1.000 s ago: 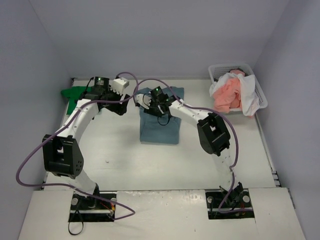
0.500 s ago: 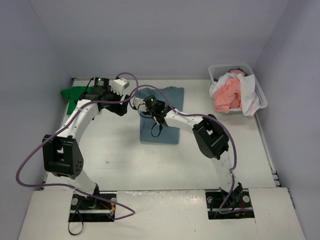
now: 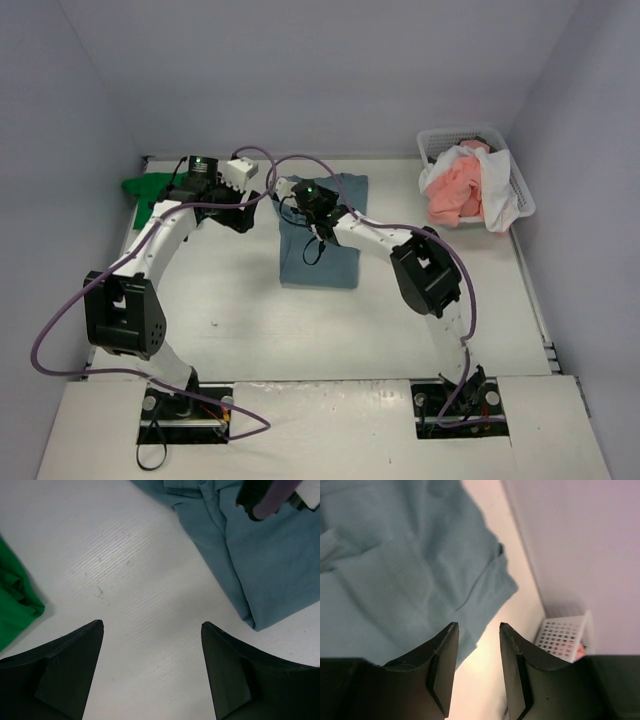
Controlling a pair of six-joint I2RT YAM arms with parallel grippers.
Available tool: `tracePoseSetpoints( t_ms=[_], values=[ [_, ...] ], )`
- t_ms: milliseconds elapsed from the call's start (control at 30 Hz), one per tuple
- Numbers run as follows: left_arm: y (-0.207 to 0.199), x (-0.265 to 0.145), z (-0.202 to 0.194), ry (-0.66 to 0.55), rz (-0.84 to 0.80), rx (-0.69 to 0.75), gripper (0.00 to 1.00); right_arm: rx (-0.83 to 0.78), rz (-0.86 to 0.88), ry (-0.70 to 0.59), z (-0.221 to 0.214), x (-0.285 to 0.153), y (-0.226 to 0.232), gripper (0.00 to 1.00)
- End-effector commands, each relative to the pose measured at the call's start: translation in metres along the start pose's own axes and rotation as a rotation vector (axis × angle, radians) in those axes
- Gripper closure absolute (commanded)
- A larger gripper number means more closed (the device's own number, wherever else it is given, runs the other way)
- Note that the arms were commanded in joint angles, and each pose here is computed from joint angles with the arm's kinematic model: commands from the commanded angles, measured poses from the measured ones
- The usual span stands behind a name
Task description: Fold and stack the t-shirts
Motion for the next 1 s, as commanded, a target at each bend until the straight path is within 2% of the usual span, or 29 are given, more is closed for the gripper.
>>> tracePoseSetpoints(
  t_ms=[0, 100, 200, 367, 400, 567, 967],
  values=[
    [0.009, -0.027, 0.036, -0.12, 0.044, 0.027, 0.27, 0.109, 0.093, -0.09, 0.036, -0.045, -0.025, 0.65],
    [0.009, -0.031, 0.038, -0.127, 0.049, 0.03, 0.27, 0.053, 0.27, -0.091, 0.029, -0.076, 0.003, 0.64],
    [0.008, -0.036, 0.037, -0.131, 0.055, 0.031, 0.27, -0.025, 0.421, -0.014, 0.003, -0.106, 0.038, 0.58],
    [0.01, -0.038, 0.035, -0.138, 0.07, 0.031, 0.27, -0.068, 0.62, -0.064, -0.003, -0.162, 0.085, 0.52],
    [0.01, -0.038, 0.034, -0.137, 0.07, 0.028, 0.27, -0.086, 0.676, -0.049, -0.016, -0.17, 0.102, 0.52],
    [0.009, -0.045, 0.031, -0.135, 0.081, 0.03, 0.27, -0.141, 0.694, -0.027, -0.033, -0.19, 0.135, 0.51],
    [0.009, -0.056, 0.033, -0.149, 0.089, 0.032, 0.27, -0.17, 0.585, 0.04, -0.062, -0.16, 0.159, 0.5]
  ],
)
Point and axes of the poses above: each gripper's point midway between its finger pads, its own x axis out along the fingers, its own y axis along the line the jaws close on, z = x × y, the point moved 1 cm from there along -x, back along the fingers, and after that the axes turned 9 degrees about x, right-handed, at the moved point
